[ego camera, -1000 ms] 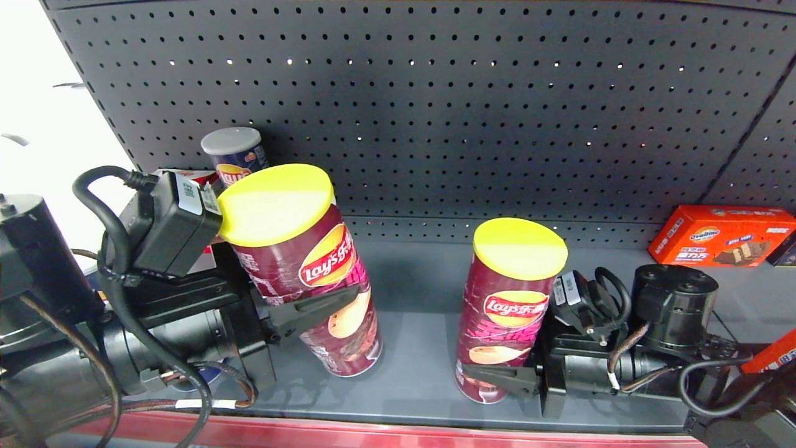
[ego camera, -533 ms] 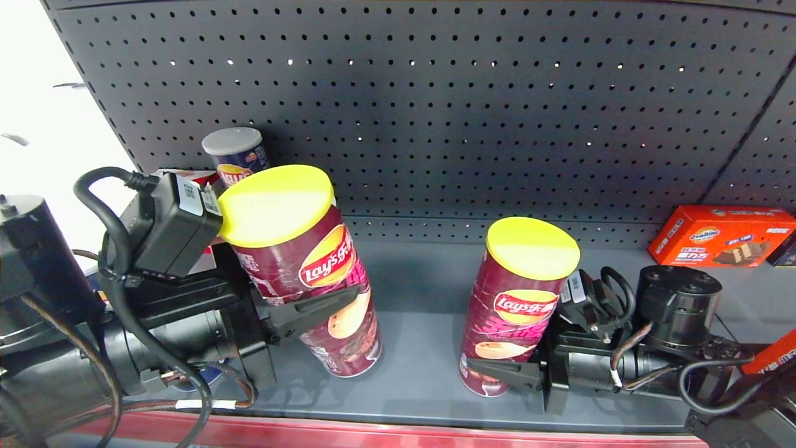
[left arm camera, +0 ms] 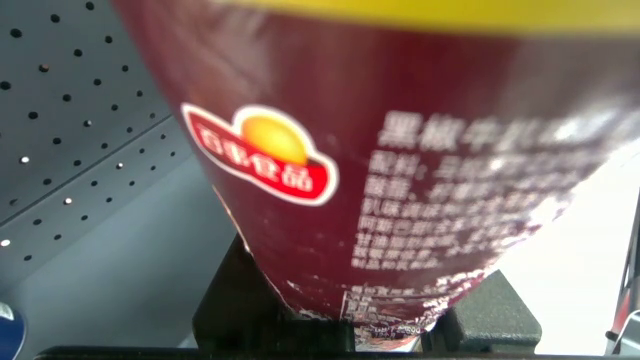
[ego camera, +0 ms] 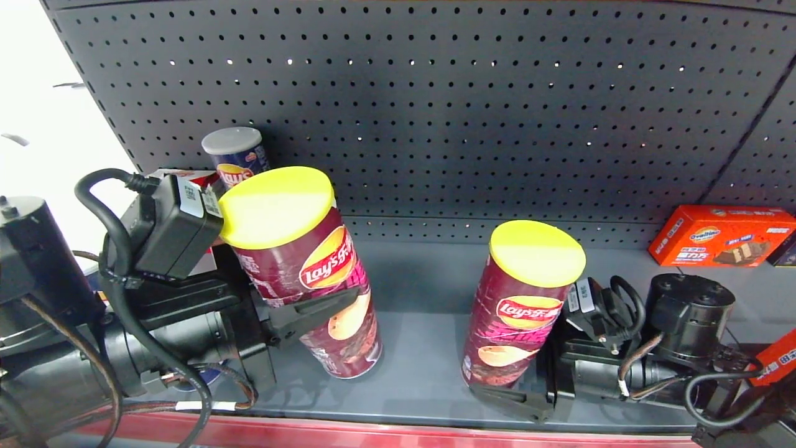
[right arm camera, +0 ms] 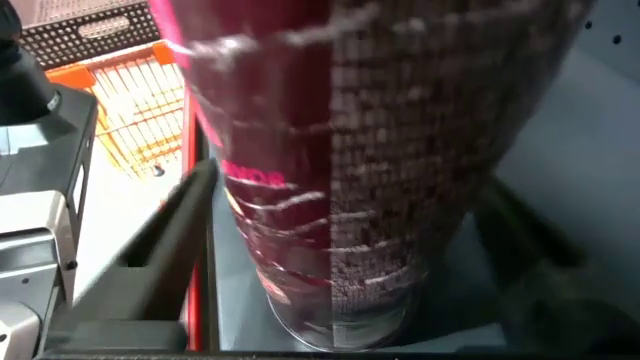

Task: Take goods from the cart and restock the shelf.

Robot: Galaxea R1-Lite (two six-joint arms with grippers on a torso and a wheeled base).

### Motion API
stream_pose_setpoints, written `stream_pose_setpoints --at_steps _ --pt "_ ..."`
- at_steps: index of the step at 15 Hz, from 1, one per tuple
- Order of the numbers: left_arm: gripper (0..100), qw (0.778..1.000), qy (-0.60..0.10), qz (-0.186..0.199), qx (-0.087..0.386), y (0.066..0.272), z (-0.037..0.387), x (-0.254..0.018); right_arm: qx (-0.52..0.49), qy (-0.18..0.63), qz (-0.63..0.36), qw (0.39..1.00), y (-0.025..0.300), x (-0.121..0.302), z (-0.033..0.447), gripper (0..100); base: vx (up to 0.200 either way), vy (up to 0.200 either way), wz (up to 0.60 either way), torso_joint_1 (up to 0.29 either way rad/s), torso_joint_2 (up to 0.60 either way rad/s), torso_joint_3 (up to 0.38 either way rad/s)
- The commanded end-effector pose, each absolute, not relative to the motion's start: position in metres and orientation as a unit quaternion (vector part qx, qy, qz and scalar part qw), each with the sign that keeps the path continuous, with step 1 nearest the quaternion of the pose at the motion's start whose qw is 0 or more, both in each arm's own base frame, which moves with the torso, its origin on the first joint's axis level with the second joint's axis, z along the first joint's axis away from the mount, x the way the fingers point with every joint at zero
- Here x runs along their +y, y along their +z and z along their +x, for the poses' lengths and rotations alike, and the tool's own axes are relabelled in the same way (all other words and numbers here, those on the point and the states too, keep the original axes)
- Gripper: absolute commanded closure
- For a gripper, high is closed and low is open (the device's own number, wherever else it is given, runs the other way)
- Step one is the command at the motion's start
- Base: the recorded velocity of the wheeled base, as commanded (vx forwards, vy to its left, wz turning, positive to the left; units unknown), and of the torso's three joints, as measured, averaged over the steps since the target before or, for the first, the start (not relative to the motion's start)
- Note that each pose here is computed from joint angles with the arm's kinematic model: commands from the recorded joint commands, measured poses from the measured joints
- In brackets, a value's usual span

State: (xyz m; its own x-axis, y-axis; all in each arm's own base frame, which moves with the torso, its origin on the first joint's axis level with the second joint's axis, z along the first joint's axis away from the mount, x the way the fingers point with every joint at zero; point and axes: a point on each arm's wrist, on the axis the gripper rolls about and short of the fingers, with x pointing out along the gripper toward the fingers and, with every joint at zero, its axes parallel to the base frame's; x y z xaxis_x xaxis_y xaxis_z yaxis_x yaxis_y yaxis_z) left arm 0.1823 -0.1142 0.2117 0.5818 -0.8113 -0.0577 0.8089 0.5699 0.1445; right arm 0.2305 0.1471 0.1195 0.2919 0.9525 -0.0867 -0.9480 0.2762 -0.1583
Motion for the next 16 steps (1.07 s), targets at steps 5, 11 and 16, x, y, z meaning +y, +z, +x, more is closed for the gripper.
stream_pose_setpoints --at_steps 5,11,16 --pt "100 0.886 -0.457 0.078 -0.007 0.211 0.182 -0.114 -0.037 0.589 -0.093 0.802 0.135 0.136 0.214 0 0.0 0.0 0.0 0.0 0.0 0.0" --pt "100 0.886 -0.457 0.078 -0.009 0.212 0.182 -0.114 -0.085 0.544 -0.1 0.829 0.16 0.081 0.149 0 0.0 0.0 0.0 0.0 0.0 0.0" --pt "100 0.886 -0.457 0.078 -0.009 0.212 0.182 -0.114 -0.121 0.448 -0.07 0.883 0.182 0.037 0.109 0 0.0 0.0 0.0 0.0 0.0 0.0"
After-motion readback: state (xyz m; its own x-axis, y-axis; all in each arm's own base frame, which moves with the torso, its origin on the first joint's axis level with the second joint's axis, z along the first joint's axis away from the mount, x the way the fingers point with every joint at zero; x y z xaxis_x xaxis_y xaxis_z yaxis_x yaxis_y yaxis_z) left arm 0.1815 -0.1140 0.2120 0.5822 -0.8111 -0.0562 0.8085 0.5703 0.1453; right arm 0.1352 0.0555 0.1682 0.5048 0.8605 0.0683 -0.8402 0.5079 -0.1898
